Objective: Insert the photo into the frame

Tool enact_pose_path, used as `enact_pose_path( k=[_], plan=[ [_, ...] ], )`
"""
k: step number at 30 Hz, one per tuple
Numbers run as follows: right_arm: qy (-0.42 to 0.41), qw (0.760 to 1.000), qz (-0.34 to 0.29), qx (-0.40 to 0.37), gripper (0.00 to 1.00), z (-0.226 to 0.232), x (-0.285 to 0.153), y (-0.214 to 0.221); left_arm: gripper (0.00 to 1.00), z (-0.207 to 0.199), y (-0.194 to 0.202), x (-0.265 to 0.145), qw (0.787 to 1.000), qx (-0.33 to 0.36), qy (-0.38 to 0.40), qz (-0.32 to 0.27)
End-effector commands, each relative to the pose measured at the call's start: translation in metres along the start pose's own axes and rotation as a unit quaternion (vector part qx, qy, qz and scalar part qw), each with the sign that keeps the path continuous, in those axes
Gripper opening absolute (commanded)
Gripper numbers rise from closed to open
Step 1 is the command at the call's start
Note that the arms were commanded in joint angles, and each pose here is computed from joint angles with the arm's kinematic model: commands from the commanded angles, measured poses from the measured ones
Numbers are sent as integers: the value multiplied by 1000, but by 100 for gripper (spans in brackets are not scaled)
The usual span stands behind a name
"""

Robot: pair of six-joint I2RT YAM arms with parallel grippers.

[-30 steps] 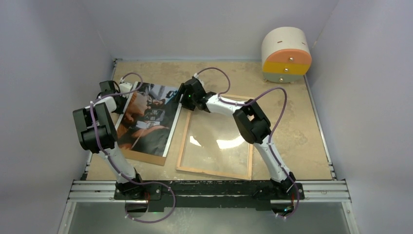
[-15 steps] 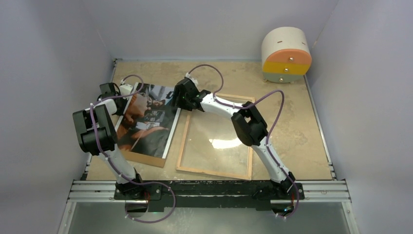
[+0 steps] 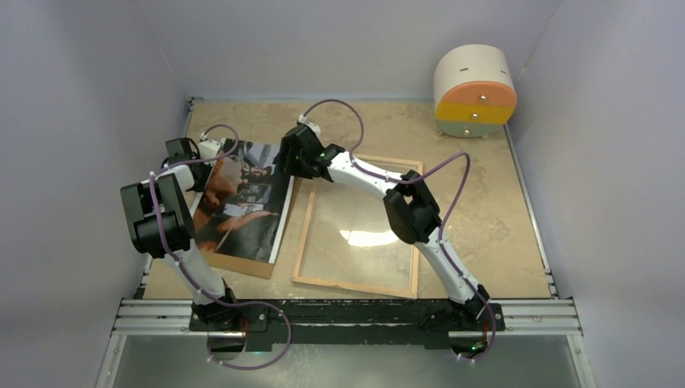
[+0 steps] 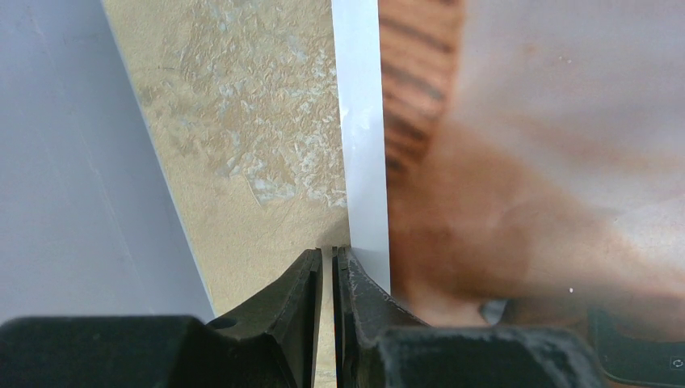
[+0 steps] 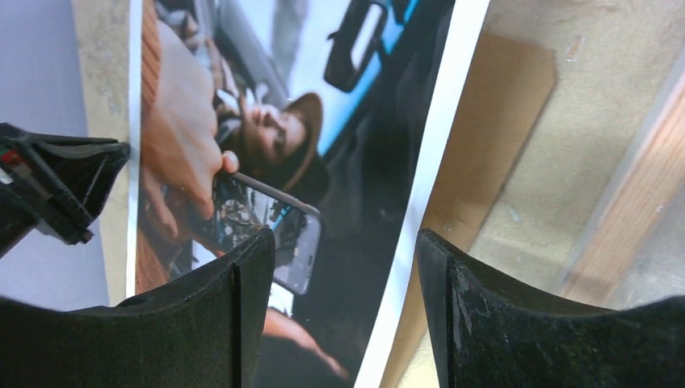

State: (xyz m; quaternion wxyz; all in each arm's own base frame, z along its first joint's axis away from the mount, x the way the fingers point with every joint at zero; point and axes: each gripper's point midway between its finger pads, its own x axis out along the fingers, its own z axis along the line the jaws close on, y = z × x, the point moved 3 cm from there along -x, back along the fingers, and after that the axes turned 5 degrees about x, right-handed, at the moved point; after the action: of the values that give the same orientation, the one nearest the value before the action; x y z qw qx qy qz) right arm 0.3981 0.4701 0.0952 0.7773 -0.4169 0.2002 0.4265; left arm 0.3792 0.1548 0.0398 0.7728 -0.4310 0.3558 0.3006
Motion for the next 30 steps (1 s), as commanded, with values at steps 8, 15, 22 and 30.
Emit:
enact_pose_path(
  k=[8, 15, 22, 30],
  plan=[
    [-54, 998, 25, 5, 68, 13, -10, 13, 14, -79, 69, 4, 981, -21, 151, 116],
    [-191, 980, 7, 62, 66, 34, -26, -6, 13, -80, 70, 3, 981, -19, 154, 118],
    [-238, 969, -2, 71, 58, 44, -36, -12, 11, -80, 69, 3, 981, -20, 156, 117],
    [-229, 970, 10, 87, 45, 38, -18, -6, 10, -81, 66, 1, 979, -25, 169, 111]
  ],
)
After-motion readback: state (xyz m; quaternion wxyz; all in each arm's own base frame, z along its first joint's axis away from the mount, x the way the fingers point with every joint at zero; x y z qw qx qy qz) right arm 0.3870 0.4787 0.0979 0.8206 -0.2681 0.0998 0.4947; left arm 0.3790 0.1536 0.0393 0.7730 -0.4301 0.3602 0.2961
